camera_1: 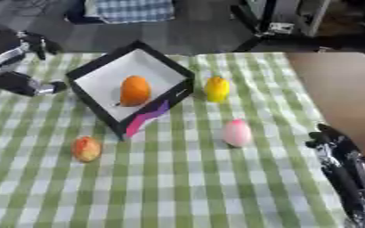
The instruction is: Pick up objects on the table and place them in the box.
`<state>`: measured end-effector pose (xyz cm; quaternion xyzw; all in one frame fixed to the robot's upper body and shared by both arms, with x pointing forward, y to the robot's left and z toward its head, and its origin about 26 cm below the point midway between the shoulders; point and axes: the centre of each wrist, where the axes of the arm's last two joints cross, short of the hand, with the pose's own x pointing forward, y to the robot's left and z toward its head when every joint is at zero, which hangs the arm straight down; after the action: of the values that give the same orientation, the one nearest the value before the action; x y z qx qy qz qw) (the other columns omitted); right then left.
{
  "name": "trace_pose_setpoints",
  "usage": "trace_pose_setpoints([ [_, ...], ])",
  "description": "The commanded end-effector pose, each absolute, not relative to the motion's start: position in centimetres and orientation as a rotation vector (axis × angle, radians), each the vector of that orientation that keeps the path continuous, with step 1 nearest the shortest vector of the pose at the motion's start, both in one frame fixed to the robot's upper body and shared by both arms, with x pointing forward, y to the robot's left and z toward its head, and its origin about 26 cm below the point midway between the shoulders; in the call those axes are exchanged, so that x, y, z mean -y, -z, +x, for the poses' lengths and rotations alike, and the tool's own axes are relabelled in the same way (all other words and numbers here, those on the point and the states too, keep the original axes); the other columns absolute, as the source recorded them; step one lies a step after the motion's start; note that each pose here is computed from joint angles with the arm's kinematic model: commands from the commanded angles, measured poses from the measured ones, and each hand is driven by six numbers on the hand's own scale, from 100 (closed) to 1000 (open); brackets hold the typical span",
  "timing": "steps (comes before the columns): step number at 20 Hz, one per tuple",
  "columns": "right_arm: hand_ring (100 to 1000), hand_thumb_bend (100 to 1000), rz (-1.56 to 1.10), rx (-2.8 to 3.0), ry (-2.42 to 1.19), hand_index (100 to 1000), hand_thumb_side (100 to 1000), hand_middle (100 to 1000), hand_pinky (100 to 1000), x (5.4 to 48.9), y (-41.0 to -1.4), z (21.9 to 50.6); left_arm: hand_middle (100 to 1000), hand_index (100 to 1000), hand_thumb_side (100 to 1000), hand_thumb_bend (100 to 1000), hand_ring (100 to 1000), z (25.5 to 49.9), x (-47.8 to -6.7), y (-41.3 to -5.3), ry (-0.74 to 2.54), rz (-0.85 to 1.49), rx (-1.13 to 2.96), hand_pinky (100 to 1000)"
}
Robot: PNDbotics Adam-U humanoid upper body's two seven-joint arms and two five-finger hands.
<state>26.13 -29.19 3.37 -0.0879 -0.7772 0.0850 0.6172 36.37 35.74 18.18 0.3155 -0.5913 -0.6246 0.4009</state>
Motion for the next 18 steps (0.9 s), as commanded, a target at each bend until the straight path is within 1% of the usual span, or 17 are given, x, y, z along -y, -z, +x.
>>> trace_pose_setpoints([
  [1,713,100,-0.225,1.811,-0.198,848,643,704,884,29.5,-4.0,26.3,691,844,575,466,636,34.8,-35.8,-19.8,1.619,0.778,1.472,765],
  [7,714,100,-0.215,1.808,-0.207,848,643,704,885,29.4,-3.9,26.3,693,844,570,469,640,31.3,-34.2,-16.7,1.659,0.539,1.354,763],
  [9,713,100,-0.21,1.808,-0.212,848,642,704,885,29.3,-3.9,26.4,694,844,567,468,642,30.5,-33.9,-16.1,1.653,0.468,1.318,763],
  [10,714,100,-0.209,1.808,-0.213,848,640,703,885,29.3,-4.0,26.4,691,840,541,475,640,30.3,-33.7,-16.1,1.646,0.44,1.304,762],
  [11,714,100,-0.208,1.808,-0.214,848,642,703,885,29.3,-4.0,26.4,693,843,558,460,643,30.3,-33.6,-16.1,1.64,0.416,1.289,762],
  [13,713,100,-0.207,1.806,-0.215,848,642,703,885,29.3,-3.9,26.4,692,842,555,457,644,30.4,-33.4,-16.3,1.647,0.406,1.257,760],
  [14,713,100,-0.207,1.806,-0.215,848,642,703,885,29.3,-3.9,26.4,691,842,560,422,643,30.5,-33.3,-16.5,1.651,0.413,1.246,757],
  [15,713,100,-0.206,1.806,-0.216,848,642,703,885,29.3,-3.9,26.4,691,842,548,450,643,30.6,-33.2,-16.7,1.646,0.43,1.242,757],
  [18,713,100,-0.204,1.805,-0.218,848,642,703,885,29.3,-3.9,26.4,682,844,530,428,647,31.0,-32.6,-16.8,1.637,0.49,1.242,756],
])
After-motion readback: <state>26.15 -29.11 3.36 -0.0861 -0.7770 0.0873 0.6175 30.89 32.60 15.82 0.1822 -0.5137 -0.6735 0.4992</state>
